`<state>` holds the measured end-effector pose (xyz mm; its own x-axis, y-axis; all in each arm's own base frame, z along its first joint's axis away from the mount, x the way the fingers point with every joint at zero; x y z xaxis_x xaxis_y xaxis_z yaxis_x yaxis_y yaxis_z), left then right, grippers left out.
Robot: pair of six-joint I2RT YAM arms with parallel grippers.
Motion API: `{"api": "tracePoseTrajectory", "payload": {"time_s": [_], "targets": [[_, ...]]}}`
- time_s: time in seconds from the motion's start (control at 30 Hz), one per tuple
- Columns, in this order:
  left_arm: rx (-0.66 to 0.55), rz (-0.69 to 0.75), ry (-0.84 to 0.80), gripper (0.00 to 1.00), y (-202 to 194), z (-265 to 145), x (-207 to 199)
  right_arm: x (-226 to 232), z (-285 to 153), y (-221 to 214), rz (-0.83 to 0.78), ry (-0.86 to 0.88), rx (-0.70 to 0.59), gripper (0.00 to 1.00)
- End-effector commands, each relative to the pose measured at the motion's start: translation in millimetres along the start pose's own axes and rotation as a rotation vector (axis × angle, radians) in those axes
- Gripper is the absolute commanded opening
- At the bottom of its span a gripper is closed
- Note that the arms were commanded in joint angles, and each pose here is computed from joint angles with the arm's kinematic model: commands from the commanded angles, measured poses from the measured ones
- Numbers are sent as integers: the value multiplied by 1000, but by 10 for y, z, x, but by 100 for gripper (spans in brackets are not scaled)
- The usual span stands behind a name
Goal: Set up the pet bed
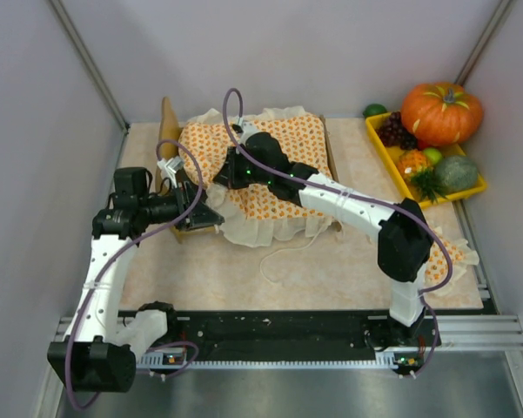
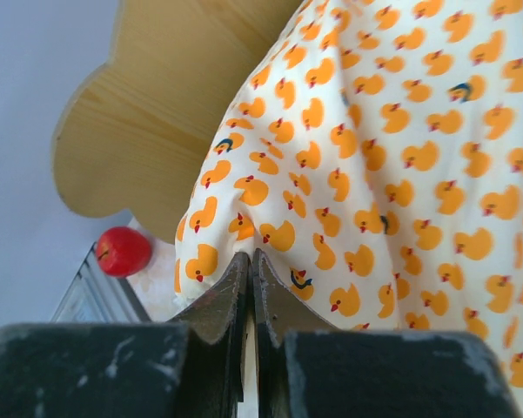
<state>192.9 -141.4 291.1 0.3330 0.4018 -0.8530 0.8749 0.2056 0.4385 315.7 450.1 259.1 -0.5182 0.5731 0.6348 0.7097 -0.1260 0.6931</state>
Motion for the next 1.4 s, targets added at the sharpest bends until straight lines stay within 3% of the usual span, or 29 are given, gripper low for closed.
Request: {"api": "tracePoseTrajectory", "payload": {"time_s": [0.0,0.1,0.2,0.37,0.4,0.5,0.6,0.7,0.9,1.07,1.37], "targets": [[112,96,240,34,-251,-148,283,-219,-1,161,-28,-88,-73,0],[144,101,362,46,-363,-220,490,-219,3,176,-28,-93,-76,0],[106,125,444,50,-350,-283,557,-219,8,185,-30,-96,-78,0],[108,129,430,53,-383,-280,547,-206,21,207,-26,-91,-79,0],[113,121,462,71,-389,-293,604,-207,27,204,-26,-90,-78,0],[117,109,532,82,-367,-314,732,-200,30,199,-25,-90,-76,0],[-4,183,654,93,-187,-430,784,-212,20,194,-29,-96,-75,0],[-107,283,673,92,2,-455,764,-211,15,181,-25,-94,-71,0],[-148,327,837,76,92,-561,1050,-194,-1,202,-27,-91,-77,0],[-135,364,838,71,98,-436,1049,-168,-13,229,-31,-84,-83,0],[-43,427,962,70,52,-124,1332,-156,-15,224,-34,-77,-77,0]]}}
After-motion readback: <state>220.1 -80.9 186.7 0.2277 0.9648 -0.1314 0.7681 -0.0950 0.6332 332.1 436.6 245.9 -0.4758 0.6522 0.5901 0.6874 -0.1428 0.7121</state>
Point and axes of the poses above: each gripper's point midway between its finger pads, its own z axis out along the fingers, its own x axis along the line the jaws close on, y = z × x, the point moved 3 cm from there along -z, back along the fingers, and after that the axes turned 5 degrees about z, right-handed, at the moved point
